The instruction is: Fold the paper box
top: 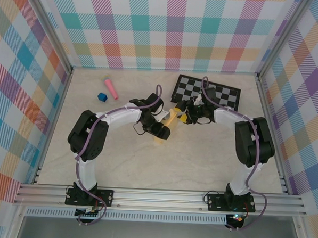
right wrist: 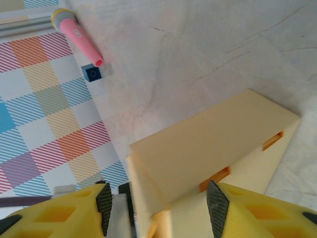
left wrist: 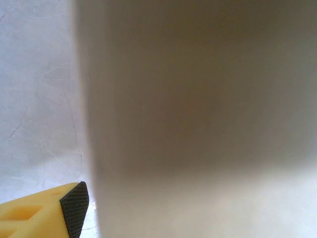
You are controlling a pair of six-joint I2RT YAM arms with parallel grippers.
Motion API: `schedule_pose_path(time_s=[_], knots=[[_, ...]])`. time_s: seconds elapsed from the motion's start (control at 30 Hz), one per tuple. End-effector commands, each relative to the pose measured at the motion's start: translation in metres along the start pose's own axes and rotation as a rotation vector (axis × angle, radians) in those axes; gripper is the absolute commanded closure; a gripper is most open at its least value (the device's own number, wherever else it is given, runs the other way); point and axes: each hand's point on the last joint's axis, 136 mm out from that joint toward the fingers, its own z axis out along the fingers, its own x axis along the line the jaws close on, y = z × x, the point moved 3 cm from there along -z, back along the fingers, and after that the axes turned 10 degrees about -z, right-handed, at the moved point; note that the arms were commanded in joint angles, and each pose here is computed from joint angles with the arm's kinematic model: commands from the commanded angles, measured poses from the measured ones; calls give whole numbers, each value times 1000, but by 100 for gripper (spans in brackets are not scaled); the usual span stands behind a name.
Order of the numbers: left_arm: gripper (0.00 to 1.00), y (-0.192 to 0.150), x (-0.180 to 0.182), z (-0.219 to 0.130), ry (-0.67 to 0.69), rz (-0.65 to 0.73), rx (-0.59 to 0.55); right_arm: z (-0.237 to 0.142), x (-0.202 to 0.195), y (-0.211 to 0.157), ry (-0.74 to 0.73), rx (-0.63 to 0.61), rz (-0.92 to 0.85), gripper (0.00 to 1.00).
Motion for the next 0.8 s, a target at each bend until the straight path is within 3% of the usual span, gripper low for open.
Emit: schedule_pose_path(time_s=[0.0,0.23,0.4,0.53,0.67,0.77], knots=[[24,-5,-3,-1,5,18,-1,16,-26,-8,-24,39,1,47],[23,-5,-11,-17,-27,42,-58,16,-42,-12,-70,25,-3,49],[20,-2,-28,-45,-201,31,-169,14,-34,-8,-69,15,-48,50],[8,8,-35,-86,-302,14,-297,14,-32,-6,-70,14,-54,51],[1,13,-27,-111,-309,-19,-372,15,-31,-5,-66,16,-52,51],[1,11,-11,-98,-259,-48,-342,16,-30,-4,-62,19,-54,51]])
